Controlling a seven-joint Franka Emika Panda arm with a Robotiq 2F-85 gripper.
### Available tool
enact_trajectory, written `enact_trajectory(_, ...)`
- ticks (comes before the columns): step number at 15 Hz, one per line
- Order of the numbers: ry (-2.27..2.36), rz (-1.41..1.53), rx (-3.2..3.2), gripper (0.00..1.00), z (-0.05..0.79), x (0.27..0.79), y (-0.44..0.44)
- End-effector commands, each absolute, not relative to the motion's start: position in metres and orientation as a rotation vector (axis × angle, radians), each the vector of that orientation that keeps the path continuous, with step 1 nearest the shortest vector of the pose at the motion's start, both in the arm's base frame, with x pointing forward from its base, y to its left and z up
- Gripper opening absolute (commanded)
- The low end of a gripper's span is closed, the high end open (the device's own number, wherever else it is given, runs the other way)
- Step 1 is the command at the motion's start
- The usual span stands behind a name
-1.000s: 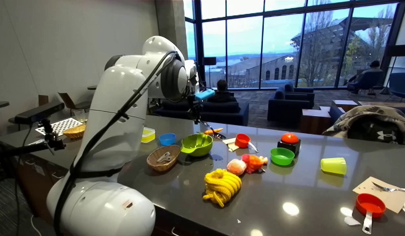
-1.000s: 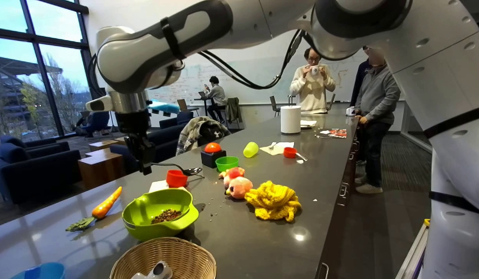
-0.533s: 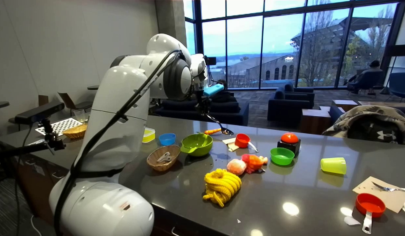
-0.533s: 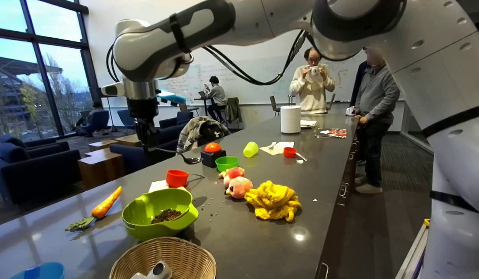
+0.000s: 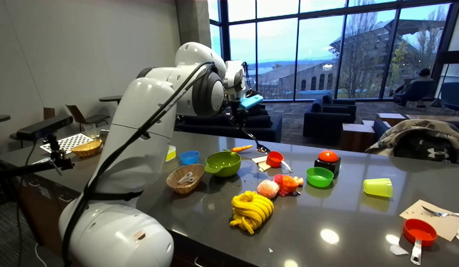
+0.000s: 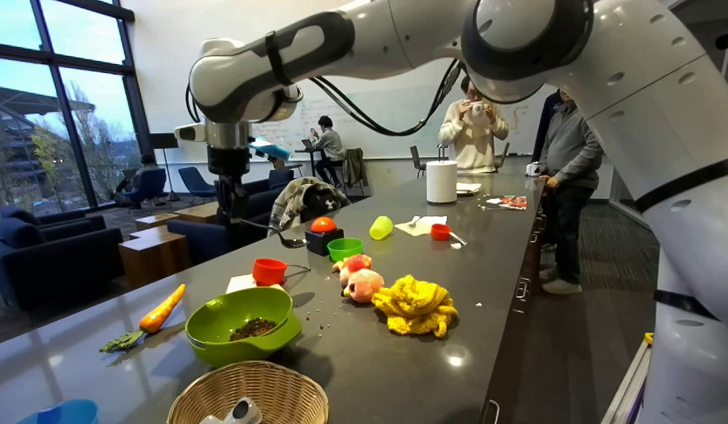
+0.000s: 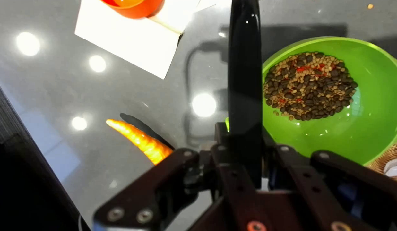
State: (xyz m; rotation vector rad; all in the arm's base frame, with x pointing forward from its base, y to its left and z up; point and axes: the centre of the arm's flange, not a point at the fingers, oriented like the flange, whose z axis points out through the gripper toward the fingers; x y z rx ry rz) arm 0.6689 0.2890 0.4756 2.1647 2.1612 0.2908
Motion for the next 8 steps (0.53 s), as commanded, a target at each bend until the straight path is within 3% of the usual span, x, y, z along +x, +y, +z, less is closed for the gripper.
enact_trajectory(1,2.176,0.364,2.188,0.06,0.479,0.693,0.275)
enact_trajectory(8,2.123,0.418,2.235,0.06,0.481,0.722,0.236)
